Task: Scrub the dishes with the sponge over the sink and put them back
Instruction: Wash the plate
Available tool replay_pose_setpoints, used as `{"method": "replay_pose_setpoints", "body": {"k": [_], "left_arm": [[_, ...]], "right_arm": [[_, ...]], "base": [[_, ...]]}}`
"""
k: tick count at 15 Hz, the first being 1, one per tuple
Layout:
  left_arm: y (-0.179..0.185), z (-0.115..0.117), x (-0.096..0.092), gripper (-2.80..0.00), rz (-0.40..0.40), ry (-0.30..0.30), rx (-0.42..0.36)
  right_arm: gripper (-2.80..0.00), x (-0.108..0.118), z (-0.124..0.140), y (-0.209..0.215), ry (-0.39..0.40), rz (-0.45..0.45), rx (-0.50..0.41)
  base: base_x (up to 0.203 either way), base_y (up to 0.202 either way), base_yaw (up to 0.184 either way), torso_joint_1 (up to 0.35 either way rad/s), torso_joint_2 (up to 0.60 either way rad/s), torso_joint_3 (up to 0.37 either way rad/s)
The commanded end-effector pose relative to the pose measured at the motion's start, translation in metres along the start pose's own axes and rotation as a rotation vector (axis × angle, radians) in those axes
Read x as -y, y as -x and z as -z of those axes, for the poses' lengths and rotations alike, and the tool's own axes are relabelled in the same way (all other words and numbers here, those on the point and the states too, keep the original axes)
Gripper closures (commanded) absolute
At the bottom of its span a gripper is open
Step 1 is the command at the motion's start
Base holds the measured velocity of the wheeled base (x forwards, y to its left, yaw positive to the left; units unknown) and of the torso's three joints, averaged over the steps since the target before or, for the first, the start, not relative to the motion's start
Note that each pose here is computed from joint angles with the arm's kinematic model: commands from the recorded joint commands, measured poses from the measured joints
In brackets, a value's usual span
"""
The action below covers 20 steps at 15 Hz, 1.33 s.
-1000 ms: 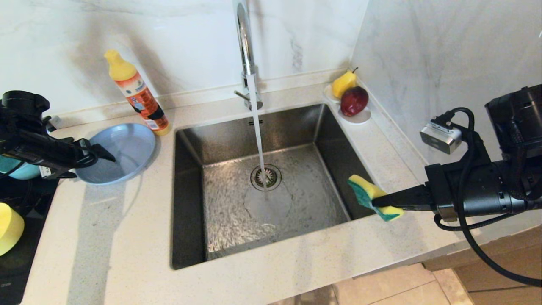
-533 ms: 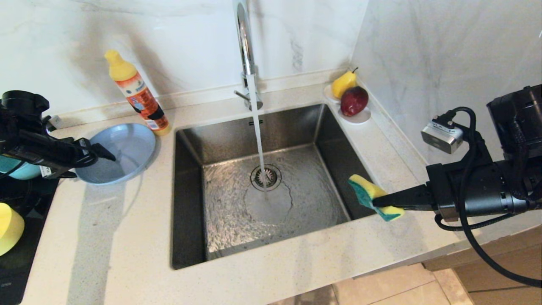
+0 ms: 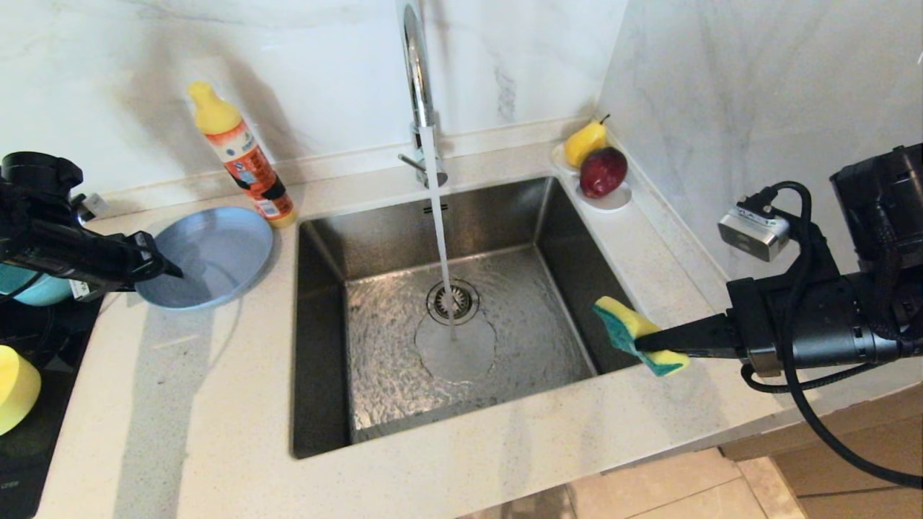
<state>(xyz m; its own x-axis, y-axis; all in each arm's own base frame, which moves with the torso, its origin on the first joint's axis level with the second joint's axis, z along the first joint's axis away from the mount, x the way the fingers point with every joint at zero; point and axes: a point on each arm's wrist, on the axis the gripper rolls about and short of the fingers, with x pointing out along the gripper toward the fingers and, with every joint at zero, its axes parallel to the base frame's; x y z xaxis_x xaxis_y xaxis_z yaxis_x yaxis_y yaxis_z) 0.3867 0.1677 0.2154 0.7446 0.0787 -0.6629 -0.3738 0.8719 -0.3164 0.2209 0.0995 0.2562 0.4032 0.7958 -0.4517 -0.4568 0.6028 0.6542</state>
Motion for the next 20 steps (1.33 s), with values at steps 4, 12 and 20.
{"method": "replay_pose_setpoints", "body": {"k": [4,12,20], "left_arm": [[0.005,-0.005,-0.01,0.0,-0.011,0.024,0.032],[0.055,-0.022,-0.018,0.0,0.095,0.112,0.138],[0.098,-0.015,-0.005,0.0,0.331,0.271,0.08]], "right_arm": [[0.0,-0.001,0.0,0.0,-0.001,-0.005,-0.001],[0.0,0.0,0.0,-0.001,-0.004,-0.004,-0.004],[0.0,0.0,0.0,0.0,-0.003,-0.005,-0.003]], "base": [[0.0,0.0,0.0,0.0,0.0,0.0],[0.0,0.0,0.0,0.0,0.0,0.0],[0.0,0.0,0.0,0.0,0.0,0.0]]}}
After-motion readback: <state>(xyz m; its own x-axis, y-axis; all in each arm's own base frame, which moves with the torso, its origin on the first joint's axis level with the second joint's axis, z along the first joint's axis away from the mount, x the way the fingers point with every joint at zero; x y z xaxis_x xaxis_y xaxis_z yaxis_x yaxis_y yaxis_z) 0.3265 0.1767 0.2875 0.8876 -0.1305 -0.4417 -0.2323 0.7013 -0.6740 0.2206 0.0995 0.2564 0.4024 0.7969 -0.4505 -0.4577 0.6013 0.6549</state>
